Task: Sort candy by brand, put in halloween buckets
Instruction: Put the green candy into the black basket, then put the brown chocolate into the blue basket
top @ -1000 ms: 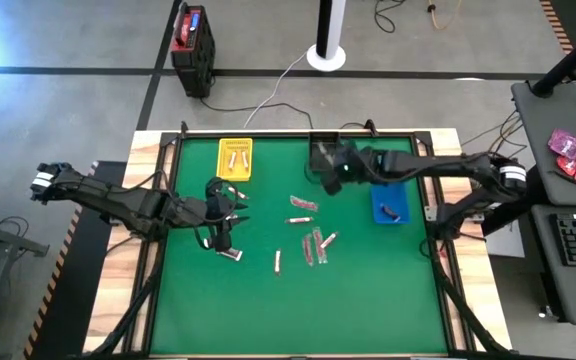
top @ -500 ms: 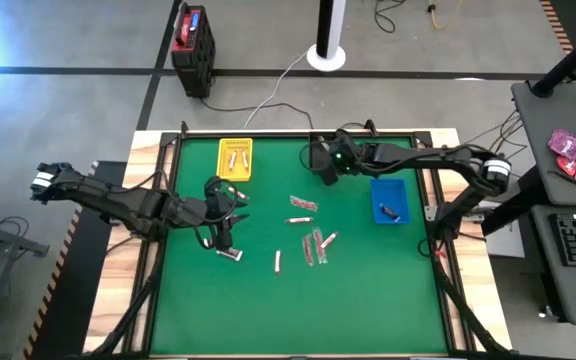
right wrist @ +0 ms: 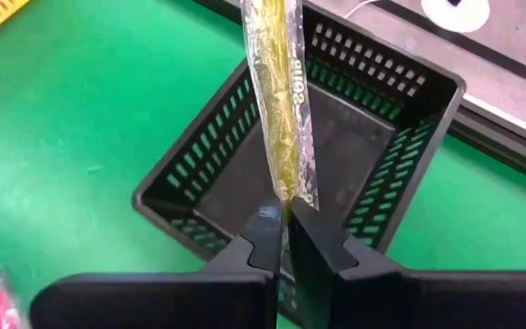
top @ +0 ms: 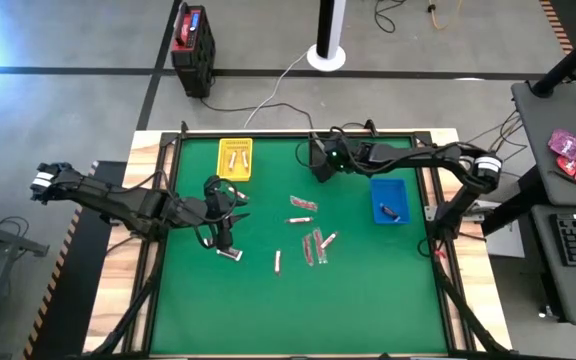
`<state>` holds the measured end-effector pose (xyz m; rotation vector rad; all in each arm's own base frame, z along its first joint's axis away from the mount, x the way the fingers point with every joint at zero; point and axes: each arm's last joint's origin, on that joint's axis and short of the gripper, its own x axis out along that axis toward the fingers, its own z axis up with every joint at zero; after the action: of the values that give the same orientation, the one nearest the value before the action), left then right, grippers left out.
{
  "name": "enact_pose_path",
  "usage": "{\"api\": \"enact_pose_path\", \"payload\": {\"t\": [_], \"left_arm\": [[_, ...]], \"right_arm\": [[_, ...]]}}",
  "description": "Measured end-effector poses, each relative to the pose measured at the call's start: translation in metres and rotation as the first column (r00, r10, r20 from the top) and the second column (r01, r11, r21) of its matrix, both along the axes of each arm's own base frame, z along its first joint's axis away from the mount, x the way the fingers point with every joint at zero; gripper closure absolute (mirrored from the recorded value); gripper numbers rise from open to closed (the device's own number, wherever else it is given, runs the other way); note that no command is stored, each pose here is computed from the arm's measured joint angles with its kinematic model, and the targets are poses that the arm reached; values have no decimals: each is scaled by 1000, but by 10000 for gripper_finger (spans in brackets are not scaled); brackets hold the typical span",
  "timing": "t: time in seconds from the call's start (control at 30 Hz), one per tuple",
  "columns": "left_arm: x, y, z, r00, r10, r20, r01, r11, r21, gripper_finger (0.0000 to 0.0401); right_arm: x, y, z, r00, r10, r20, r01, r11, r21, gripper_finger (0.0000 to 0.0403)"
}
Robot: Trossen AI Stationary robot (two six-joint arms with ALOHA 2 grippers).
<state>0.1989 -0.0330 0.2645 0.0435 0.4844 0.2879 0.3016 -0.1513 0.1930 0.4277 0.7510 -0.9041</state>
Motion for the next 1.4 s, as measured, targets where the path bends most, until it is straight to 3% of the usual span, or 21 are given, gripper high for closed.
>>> {"api": "enact_pose_path", "payload": {"t": [0.3,0.63,0.73,0.83,0.97,1.17,1.4], "left_arm": [[0,0,0,1000,3,2,-3,1000,-6,283],[0,0,0,1000,12,6,-12,1000,-27,283],[-1,-2,-3,999,-36,-23,34,995,-92,283],[-2,-6,-8,989,-136,-63,117,964,-240,283],[1,-15,-21,955,-257,-149,184,907,-380,283],[8,-25,-52,879,-305,-365,159,911,-380,277],[15,-30,-88,759,-305,-575,90,924,-371,216]], "right_arm": [[0,-4,-3,1000,23,-7,-23,1000,13,381],[-2,-5,1,1000,23,-3,-23,1000,8,279],[-5,-1,13,999,42,29,-42,999,-7,257],[-6,11,29,991,112,72,-111,994,-17,243],[-7,37,49,971,217,97,-213,976,-54,235],[-9,81,68,937,336,94,-329,941,-78,234],[-12,120,78,913,399,85,-385,912,-146,234]]}}
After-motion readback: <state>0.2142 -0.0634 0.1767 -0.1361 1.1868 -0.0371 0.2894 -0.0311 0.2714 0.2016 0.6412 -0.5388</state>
